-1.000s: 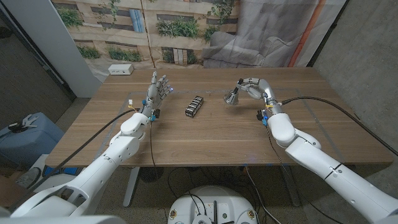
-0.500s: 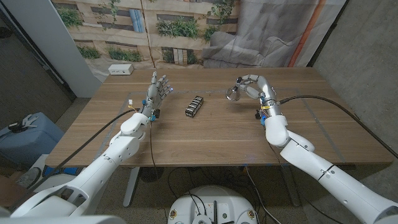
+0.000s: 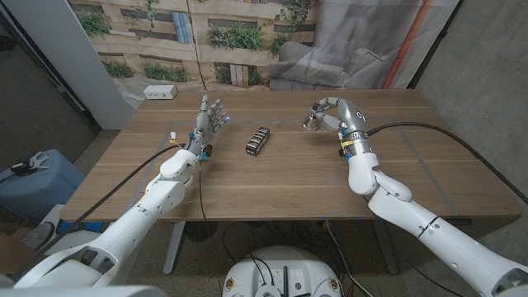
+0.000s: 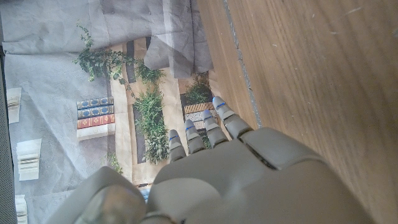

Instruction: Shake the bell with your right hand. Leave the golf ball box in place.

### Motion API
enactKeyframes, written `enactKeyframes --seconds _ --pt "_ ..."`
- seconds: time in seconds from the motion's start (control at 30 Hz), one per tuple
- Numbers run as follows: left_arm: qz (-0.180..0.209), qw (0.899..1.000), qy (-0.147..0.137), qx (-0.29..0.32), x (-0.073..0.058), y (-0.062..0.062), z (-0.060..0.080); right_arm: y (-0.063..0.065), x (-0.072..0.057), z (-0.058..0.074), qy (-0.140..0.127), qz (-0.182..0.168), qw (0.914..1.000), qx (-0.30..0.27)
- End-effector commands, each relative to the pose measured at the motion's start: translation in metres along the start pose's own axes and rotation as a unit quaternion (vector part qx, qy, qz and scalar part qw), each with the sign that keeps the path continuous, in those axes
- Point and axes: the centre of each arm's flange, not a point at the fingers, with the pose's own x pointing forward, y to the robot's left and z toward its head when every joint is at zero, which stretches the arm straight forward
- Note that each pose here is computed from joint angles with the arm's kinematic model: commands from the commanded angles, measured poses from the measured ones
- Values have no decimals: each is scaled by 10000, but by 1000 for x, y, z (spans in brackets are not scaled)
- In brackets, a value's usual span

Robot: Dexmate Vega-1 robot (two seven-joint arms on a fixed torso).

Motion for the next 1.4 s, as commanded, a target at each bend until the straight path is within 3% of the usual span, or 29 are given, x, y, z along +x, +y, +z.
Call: enactKeyframes --seconds 0.03,0.33,0.7,1.03,1.4 --pt "1 10000 0 -1 0 0 0 -1 0 -3 141 37 9997 189" --pt "1 10000 0 -1 0 0 0 -3 3 -5 474 362 9949 814" --pt "0 10000 0 -1 0 0 0 -6 5 -12 868 855 9803 1553" --pt "1 10000 0 -1 0 0 0 -5 0 -19 1218 1132 9585 2315" --pt "0 10000 -1 -1 0 0 0 -5 -6 -25 1620 1403 9278 3054"
